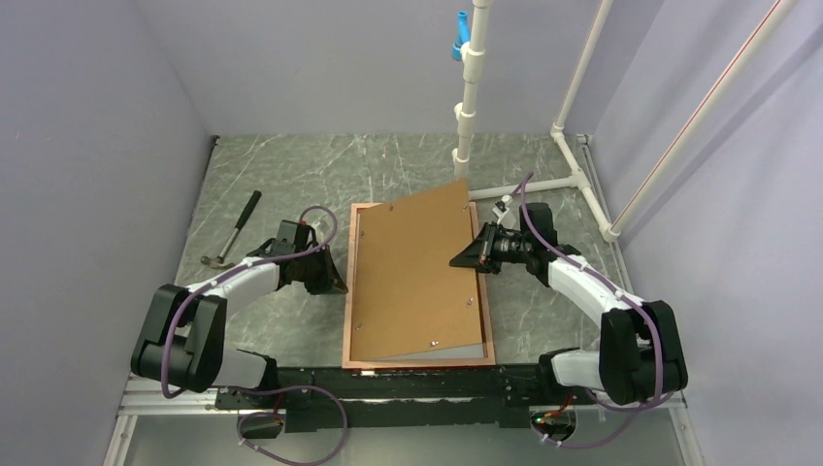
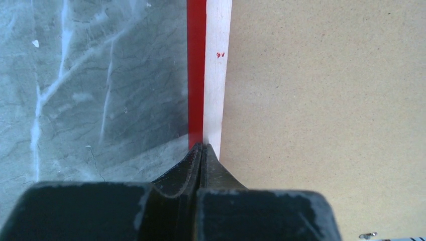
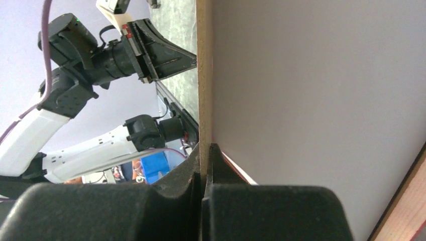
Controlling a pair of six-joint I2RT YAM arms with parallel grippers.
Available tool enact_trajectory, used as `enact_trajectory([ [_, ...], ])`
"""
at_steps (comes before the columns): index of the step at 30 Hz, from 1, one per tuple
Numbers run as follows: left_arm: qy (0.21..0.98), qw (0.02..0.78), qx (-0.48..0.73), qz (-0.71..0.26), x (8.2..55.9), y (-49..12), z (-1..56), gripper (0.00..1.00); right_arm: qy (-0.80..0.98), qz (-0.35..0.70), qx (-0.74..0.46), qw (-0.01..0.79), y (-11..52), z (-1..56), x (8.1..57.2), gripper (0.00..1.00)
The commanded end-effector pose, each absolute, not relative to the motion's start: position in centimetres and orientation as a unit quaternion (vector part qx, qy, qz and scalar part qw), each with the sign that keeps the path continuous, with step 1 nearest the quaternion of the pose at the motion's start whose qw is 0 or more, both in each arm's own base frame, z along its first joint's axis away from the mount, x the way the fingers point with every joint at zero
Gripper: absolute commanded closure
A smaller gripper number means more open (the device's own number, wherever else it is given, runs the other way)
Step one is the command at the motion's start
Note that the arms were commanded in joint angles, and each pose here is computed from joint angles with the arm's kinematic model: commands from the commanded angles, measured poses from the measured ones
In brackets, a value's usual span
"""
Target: Put the photo into the frame
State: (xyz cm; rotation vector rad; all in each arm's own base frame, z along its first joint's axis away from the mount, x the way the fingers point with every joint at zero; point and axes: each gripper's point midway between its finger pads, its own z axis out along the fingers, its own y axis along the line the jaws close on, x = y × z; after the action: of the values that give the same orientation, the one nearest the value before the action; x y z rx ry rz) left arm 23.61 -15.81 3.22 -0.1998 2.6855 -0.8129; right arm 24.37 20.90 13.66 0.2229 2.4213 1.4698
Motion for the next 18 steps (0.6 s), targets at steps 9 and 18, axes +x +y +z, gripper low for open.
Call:
enact_trajectory([
  [9,0.948,0.163,-0.055,-0.269,24.0,-15.7,2.2,0.98,0.860,0.491,0.025,0.138,21.3,12.1,25.1,1.00],
  [18,0.949,0.163,-0.053,-0.266,24.0,-15.7,2.2,0.98,0.877,0.460,0.029,0.135,21.3,10.3,24.7,0.92],
])
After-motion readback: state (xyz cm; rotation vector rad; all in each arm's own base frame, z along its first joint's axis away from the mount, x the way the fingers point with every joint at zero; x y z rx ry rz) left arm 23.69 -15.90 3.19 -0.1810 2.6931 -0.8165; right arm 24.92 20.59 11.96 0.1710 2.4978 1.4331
